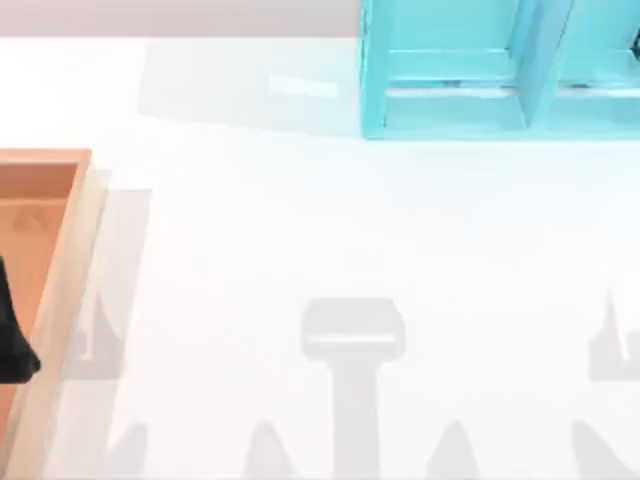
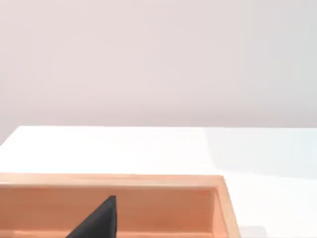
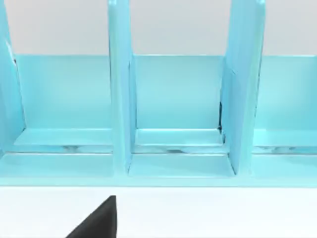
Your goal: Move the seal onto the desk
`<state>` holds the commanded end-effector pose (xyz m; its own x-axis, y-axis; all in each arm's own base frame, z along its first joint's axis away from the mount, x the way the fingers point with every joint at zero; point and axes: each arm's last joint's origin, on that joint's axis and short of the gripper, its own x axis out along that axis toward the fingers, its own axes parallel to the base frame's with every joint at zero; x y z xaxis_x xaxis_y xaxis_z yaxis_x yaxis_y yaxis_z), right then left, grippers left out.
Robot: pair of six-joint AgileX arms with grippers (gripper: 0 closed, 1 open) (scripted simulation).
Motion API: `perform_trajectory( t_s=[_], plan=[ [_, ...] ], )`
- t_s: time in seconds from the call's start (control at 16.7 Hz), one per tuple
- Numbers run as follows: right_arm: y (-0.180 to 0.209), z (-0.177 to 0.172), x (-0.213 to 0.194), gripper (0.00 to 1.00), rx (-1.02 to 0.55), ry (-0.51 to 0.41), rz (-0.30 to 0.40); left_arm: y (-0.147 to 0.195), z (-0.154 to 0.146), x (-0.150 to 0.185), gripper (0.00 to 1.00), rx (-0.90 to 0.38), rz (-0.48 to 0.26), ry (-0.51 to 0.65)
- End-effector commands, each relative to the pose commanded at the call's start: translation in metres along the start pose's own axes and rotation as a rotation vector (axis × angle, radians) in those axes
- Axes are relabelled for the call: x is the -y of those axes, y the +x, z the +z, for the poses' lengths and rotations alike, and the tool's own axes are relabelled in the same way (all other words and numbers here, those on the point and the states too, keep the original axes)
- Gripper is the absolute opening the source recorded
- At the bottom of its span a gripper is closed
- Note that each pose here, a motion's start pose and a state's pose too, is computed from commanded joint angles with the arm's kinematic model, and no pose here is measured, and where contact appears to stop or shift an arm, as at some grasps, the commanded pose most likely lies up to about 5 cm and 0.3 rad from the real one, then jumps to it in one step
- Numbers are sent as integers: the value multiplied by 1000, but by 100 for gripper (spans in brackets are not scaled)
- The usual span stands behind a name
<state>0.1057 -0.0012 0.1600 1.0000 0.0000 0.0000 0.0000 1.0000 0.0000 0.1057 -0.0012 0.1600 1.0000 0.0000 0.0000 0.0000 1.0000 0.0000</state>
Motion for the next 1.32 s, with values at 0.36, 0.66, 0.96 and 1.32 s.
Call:
perform_trajectory(
  t_s=[0.36, 0.66, 0.96, 1.32],
  plan=[
    [0, 0, 0, 100, 0, 0, 0, 1, 18, -3, 100, -101, 28, 31],
    [0, 0, 0, 100, 0, 0, 0, 23, 61, -14, 100, -463, 75, 92],
    [0, 0, 0, 100, 0, 0, 0, 81, 77, -40, 100, -1007, 73, 99],
    [0, 0, 0, 100, 0, 0, 0, 142, 76, -79, 100, -1437, 18, 50]
  ],
)
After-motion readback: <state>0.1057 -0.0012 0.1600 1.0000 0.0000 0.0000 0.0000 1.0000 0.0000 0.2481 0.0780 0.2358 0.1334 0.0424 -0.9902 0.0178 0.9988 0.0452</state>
